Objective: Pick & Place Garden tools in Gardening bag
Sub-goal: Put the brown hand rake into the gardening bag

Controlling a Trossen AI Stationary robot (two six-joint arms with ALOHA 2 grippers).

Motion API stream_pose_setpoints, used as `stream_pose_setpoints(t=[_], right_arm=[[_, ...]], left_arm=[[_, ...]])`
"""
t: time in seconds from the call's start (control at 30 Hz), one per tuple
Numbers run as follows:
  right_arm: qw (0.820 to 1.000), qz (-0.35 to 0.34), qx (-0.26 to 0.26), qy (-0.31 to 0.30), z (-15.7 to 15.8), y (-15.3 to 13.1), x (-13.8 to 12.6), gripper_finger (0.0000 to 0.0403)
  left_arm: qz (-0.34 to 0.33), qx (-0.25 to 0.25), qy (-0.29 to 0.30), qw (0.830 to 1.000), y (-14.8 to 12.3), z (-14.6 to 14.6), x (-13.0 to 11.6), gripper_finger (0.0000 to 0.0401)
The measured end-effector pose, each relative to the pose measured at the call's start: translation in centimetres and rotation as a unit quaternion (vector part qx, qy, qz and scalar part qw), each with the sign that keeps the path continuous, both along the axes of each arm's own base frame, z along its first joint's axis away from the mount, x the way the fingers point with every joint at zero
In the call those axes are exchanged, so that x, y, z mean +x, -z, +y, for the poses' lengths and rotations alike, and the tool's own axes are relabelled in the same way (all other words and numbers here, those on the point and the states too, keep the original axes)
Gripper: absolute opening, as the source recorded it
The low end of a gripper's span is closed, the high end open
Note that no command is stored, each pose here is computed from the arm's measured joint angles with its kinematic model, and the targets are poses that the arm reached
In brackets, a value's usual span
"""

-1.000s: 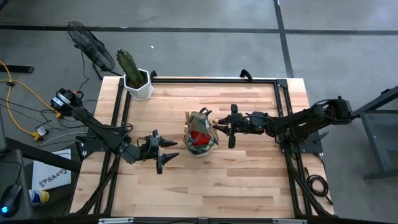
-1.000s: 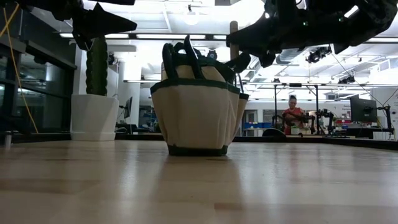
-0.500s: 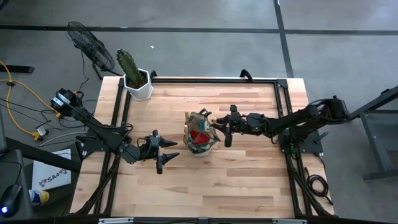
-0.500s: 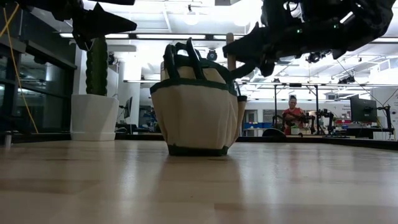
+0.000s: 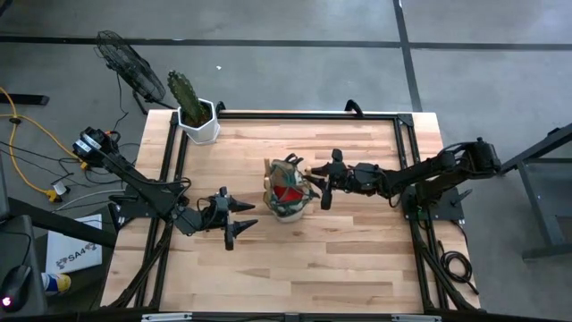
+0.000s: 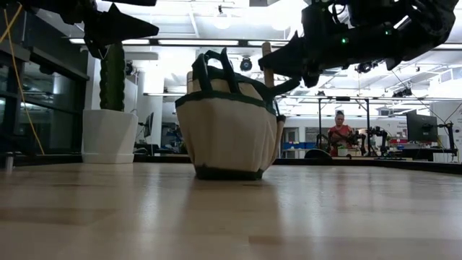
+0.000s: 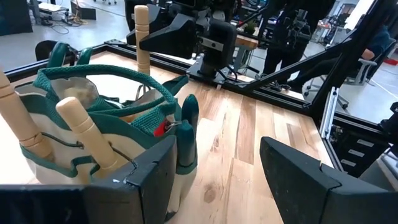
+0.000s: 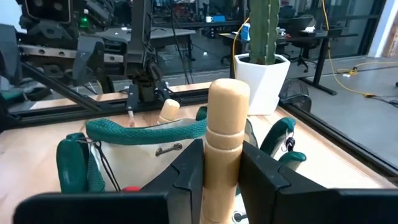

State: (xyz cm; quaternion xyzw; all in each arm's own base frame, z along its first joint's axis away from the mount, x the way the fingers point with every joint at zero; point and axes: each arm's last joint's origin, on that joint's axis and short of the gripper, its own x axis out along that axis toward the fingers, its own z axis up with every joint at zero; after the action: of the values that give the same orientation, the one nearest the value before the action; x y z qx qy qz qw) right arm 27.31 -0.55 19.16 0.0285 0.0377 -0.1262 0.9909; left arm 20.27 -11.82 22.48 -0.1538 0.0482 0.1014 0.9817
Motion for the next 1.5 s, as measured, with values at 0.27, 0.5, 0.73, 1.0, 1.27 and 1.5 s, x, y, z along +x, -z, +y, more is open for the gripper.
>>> stream_pose_setpoints(t=[0.27,0.5,0.73,1.0,1.27,1.5], right_arm=[[1.0,0.002,-0.006,-0.002,0.01,0.02,-0.01,0.0076],[1.0,0.001,-0.007,-0.011,0.05,0.02,-0.02,0.0089],[0.999,-0.026,-0.005,-0.034,0.18,-0.61,-0.07,0.0137],[0.999,-0.008,-0.007,-0.051,0.28,-0.26,-0.06,0.0153],[0.999,-0.028,-0.01,-0.035,0.19,-0.67,-0.05,0.0117],[0.999,-0.032,-0.001,-0.015,0.07,-0.71,-0.07,0.0057]], left_arm=[[-0.001,-0.003,0.0,1.0,0.0,0.0,0.0,0.0225],[-0.001,-0.003,0.0,1.0,0.0,0.0,0.0,0.0225],[0.0,-0.003,0.001,1.0,0.01,0.0,0.0,0.0225],[0.0,-0.004,0.0,1.0,0.0,0.0,0.0,0.0225],[0.0,-0.003,0.0,1.0,0.01,0.0,0.0,0.0225],[0.0,-0.003,0.0,1.0,0.01,0.0,-0.01,0.0225]])
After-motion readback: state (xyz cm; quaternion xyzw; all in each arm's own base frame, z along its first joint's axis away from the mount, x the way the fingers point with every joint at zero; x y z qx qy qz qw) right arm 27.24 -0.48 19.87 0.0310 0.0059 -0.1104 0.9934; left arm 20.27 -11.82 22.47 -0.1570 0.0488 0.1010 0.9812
